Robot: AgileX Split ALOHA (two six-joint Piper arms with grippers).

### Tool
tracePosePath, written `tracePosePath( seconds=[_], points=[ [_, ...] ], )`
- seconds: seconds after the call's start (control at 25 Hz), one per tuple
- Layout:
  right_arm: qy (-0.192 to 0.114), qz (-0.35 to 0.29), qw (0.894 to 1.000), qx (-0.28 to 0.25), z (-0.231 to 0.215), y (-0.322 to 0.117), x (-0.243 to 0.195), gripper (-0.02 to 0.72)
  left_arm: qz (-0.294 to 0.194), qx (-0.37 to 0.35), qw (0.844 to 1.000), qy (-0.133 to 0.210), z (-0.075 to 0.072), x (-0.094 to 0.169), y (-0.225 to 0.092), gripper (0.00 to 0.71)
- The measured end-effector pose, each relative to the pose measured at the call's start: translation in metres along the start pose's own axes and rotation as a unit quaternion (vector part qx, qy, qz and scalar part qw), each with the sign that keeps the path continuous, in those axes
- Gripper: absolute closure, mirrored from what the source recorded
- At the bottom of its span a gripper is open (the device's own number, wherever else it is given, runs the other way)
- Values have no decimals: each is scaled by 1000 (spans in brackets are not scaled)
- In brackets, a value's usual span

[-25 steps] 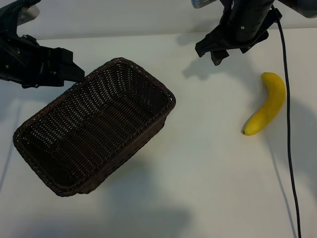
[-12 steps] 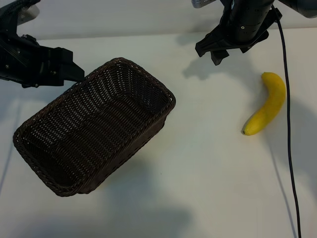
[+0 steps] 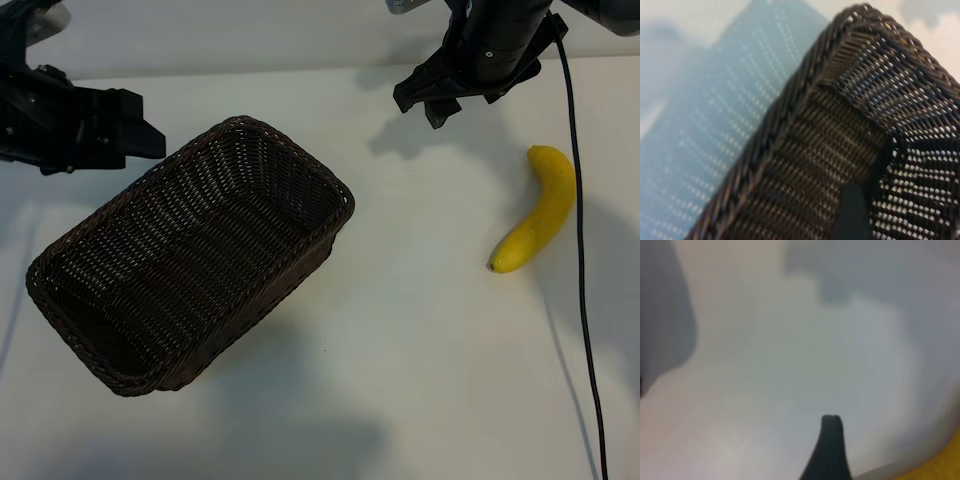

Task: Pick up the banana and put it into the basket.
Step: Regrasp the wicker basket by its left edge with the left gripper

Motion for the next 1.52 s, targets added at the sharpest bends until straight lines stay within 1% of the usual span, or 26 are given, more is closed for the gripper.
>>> tracePosePath(
  seconds=[0.08, 0.2, 0.32, 0.44, 0.56, 0.72, 0.76, 0.84, 1.0, 1.12, 1.32, 1.52],
  points=[
    [-3, -1, 1000, 2, -1, 0, 0, 109, -7, 24, 1000, 4, -3, 5, -10, 206],
    [-7, -2, 1000, 5, -1, 0, 0, 109, -30, 64, 997, 18, -7, 14, -32, 232],
    [-8, -3, 1000, 5, -2, 1, 0, 109, -62, 99, 993, 32, -10, 24, -59, 240],
    [-8, -5, 1000, 6, -2, 1, 0, 109, -78, 123, 988, 44, -12, 29, -84, 243],
    [-8, -5, 1000, 6, -2, 1, 0, 109, -72, 155, 983, 66, -10, 32, -105, 245],
    [-8, -6, 1000, 6, -2, 1, 0, 109, -38, 188, 974, 118, 0, 30, -127, 240],
    [-8, -6, 1000, 6, -2, 1, 0, 109, -29, 192, 972, 129, 2, 30, -130, 232],
    [-8, -6, 1000, 6, -2, 1, 0, 109, -16, 200, 969, 142, 4, 30, -134, 209],
    [-8, -6, 1000, 6, -2, 1, 0, 109, 4, 215, 965, 149, 6, 25, -144, 165],
    [-8, -6, 1000, 6, -2, 1, 0, 109, -9, 230, 961, 155, 10, 19, -151, 152],
    [-8, -6, 1000, 6, -2, 1, 0, 109, -41, 242, 956, 161, 16, 14, -149, 148],
    [-7, -5, 1000, 14, -1, 1, 0, 109, -27, 264, 949, 168, 25, -2, -146, 146]
  ],
)
Point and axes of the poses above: a point on each arm's last joint axis where the gripper is mounted, x pointing back along that axis away from the gripper, z along the wrist's bending axis when the last joint is at zero, y = z × x, the point moved 1 cm from there along -x, pointing out along that axis toward the gripper, and after that the axes turned 10 degrees about -x, right-handed, at the moved point
